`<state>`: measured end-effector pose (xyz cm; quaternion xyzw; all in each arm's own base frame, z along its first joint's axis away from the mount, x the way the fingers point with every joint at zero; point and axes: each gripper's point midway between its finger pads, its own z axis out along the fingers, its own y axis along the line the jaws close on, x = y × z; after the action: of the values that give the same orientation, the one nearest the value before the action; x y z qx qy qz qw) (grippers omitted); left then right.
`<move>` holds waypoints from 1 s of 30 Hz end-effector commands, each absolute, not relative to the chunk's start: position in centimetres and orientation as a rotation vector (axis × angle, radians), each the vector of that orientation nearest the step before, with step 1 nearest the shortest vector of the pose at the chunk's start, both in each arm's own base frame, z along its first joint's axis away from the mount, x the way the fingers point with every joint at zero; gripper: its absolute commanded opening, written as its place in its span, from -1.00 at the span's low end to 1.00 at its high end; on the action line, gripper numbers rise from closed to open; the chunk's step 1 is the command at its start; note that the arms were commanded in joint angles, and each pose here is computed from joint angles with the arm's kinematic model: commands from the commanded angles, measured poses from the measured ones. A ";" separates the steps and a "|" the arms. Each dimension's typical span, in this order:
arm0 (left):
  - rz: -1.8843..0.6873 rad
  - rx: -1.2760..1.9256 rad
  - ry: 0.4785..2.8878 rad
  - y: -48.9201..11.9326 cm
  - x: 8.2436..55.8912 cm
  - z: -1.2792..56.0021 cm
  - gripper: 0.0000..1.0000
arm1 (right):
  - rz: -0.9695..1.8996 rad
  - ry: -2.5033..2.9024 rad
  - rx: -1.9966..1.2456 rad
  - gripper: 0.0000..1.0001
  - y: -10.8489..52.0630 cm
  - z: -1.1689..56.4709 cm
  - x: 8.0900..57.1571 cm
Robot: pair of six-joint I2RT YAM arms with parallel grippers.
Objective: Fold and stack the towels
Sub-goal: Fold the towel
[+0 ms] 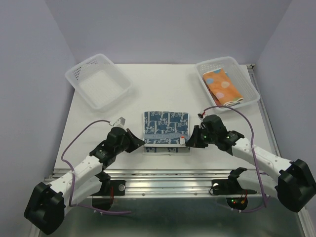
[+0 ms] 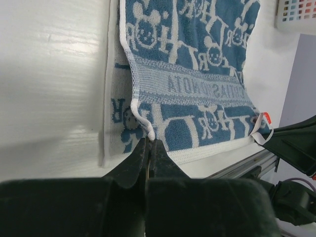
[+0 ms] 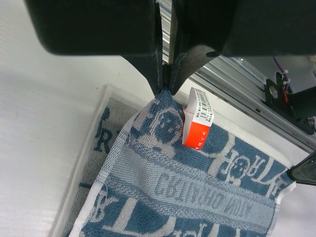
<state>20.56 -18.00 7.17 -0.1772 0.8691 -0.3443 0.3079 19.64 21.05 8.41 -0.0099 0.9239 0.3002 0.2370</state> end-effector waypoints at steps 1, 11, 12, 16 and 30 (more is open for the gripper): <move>-0.886 -0.472 2.336 -17.6 19.5 6.1 -1.00 | 0.775 2.582 -0.018 -0.90 19.8 7.3 18.1; -0.866 -0.447 2.383 -17.6 18.7 4.8 -1.00 | 0.776 2.638 -0.017 -0.76 19.6 4.4 17.1; -0.860 -0.446 2.393 -17.7 18.7 4.7 -1.00 | 0.779 2.642 -0.019 -0.74 19.7 4.0 17.1; -0.836 -0.445 2.454 -17.7 18.2 4.1 -0.39 | 0.765 2.654 -0.012 -0.23 19.7 3.5 17.2; -0.705 -0.407 2.246 -16.8 23.0 10.8 0.98 | 0.622 2.377 -0.020 1.00 19.4 10.7 23.6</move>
<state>19.88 -17.14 8.19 -0.1667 0.8877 -0.3002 0.3068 18.63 18.48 5.87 -0.0088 0.9397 0.2432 0.2401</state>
